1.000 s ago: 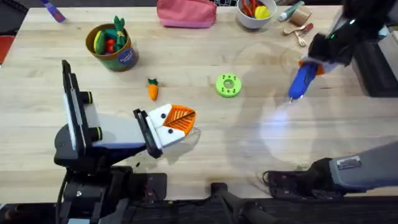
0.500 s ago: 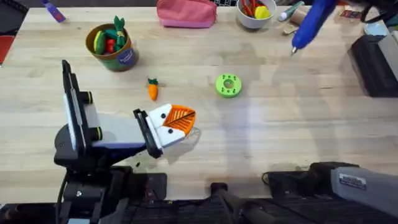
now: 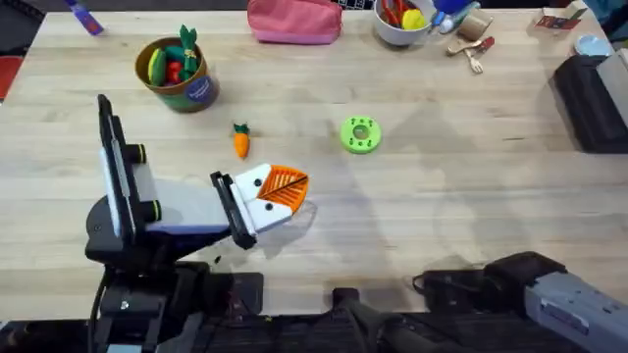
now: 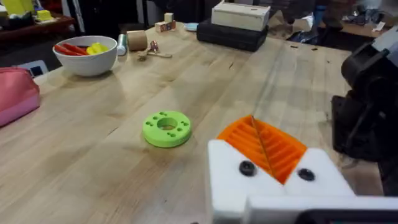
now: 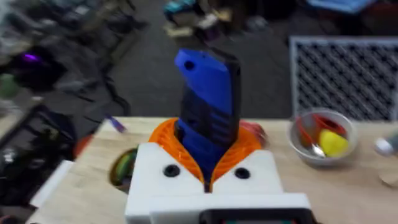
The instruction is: Pick up the gripper from the table and insert it into the empty holder that is missing its gripper. Then pick up a screw, insert it into the mounting hole, and use the screwdriver to tighten it. Finally, clean up the table by picking up the vegetable and placing it into the bucket.
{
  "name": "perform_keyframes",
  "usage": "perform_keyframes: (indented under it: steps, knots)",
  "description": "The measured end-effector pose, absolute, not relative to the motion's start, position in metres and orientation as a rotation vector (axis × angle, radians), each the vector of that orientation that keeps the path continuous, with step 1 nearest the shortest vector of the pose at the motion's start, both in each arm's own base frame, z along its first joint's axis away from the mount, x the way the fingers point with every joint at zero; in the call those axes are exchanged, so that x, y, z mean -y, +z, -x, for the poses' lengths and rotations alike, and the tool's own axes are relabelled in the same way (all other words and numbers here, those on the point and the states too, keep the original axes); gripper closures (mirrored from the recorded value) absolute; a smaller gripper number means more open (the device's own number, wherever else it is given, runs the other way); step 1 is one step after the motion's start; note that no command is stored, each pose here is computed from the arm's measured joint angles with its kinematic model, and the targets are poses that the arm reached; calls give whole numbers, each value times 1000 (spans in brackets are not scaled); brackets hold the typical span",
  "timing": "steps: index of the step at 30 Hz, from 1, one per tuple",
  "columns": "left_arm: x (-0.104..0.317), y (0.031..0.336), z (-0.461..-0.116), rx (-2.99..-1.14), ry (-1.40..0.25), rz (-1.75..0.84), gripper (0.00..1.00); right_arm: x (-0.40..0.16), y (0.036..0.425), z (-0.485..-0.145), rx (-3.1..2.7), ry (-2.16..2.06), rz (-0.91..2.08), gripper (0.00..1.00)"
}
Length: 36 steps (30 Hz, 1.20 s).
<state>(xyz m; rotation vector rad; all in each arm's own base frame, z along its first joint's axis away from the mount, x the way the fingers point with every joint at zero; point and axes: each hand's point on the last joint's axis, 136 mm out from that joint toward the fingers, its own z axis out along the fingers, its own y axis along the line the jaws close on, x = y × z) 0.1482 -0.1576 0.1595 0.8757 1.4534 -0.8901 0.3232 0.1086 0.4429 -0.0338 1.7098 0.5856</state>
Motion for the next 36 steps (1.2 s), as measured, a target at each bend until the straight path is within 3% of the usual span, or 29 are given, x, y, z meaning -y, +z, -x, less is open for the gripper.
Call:
perform_keyframes:
  steps: [5, 13, 19, 36]
  knots:
    - [158, 160, -148, -1453, -890, -876, 993, -139, 461, -294, -1526, 721, 123, 980]
    - [158, 160, -148, -1453, -890, -876, 993, -202, 434, -290, -1420, 931, 281, 980]
    - [158, 160, -148, -1453, -890, -876, 993, -251, 444, -277, -1242, 1111, 548, 980]
    - [158, 160, -148, -1453, -891, -877, 993, -323, 416, -198, -987, 1405, 1071, 980]
